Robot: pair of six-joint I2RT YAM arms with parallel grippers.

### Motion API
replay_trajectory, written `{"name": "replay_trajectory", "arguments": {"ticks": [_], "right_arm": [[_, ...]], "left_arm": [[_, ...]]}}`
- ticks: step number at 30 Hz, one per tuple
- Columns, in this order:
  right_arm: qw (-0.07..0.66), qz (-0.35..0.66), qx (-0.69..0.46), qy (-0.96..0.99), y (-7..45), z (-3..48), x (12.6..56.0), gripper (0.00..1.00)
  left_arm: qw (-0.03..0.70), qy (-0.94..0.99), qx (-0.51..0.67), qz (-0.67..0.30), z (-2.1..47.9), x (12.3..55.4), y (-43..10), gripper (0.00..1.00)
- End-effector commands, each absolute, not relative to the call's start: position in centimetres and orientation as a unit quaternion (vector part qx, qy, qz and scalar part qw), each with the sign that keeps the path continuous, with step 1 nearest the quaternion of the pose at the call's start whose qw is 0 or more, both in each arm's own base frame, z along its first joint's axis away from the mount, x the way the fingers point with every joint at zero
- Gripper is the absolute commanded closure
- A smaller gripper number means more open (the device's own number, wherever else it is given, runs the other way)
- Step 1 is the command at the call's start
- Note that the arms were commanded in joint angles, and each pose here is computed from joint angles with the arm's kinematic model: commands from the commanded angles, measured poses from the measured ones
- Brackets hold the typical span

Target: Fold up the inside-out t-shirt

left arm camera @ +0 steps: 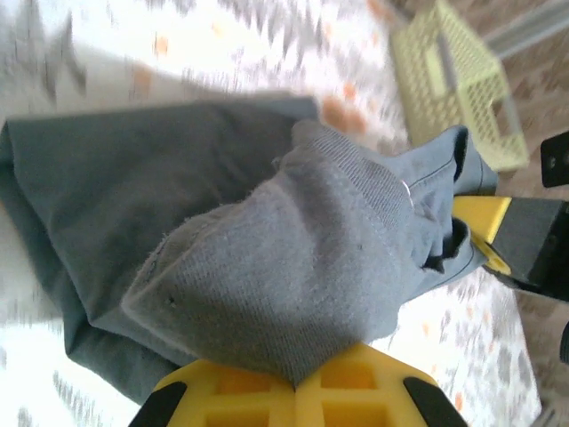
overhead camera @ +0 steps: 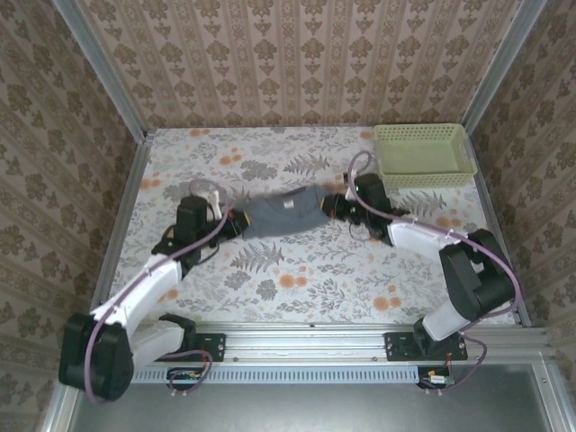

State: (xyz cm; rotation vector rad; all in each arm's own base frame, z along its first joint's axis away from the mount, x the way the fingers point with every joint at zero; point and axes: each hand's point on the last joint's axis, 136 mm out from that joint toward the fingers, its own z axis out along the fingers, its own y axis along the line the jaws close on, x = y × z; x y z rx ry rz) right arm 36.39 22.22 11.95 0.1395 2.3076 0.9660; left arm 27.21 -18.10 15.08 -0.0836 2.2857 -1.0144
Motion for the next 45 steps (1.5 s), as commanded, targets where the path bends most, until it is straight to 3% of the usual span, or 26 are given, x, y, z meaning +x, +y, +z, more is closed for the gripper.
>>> {"name": "replay_trajectory", "arguments": {"ticks": [1,5,12,17,23,27,30,33,36,40,45], "right_arm": [[0.355,0.380,0.035,0.853,22.5,15.3,34.2,1.00],[0.368,0.362,0.019,0.856,22.6,16.3,33.3,1.00],[0.379,0.323,-0.005,0.867,24.0,16.7,37.4,1.00],[0.360,0.292,-0.004,0.886,24.3,14.0,40.4,1.00],[0.331,0.256,0.011,0.908,23.8,10.3,41.8,1.00],[0.321,0.238,0.018,0.916,23.4,9.0,42.0,1.00],[0.323,0.218,0.021,0.921,22.7,9.4,42.0,0.73],[0.337,0.171,0.033,0.925,20.6,10.9,41.6,0.48],[0.344,0.141,0.017,0.928,19.5,12.7,40.3,0.32],[0.344,0.138,-0.037,0.928,21.4,13.8,37.5,0.28],[0.303,0.121,-0.037,0.945,23.1,10.2,35.8,0.33]], "left_arm": [[0.346,0.858,-0.034,-0.379,16.4,25.5,-17.8,1.00],[0.363,0.864,-0.051,-0.344,15.7,25.5,-16.3,1.00],[0.350,0.897,-0.095,-0.253,13.0,29.5,-14.5,1.00],[0.322,0.915,-0.110,-0.219,10.6,31.5,-13.6,1.00],[0.276,0.925,-0.096,-0.243,8.2,31.7,-15.4,1.00],[0.259,0.933,-0.091,-0.232,7.2,31.8,-15.4,0.89],[0.249,0.940,-0.087,-0.215,7.8,31.9,-14.8,0.73],[0.246,0.955,-0.104,-0.126,9.8,30.8,-11.6,0.58],[0.271,0.954,-0.107,-0.074,13.0,29.2,-9.6,0.49],[0.289,0.951,-0.059,-0.096,15.0,27.4,-12.9,0.44],[0.263,0.950,-0.017,-0.167,12.3,27.3,-19.1,0.46]]}}
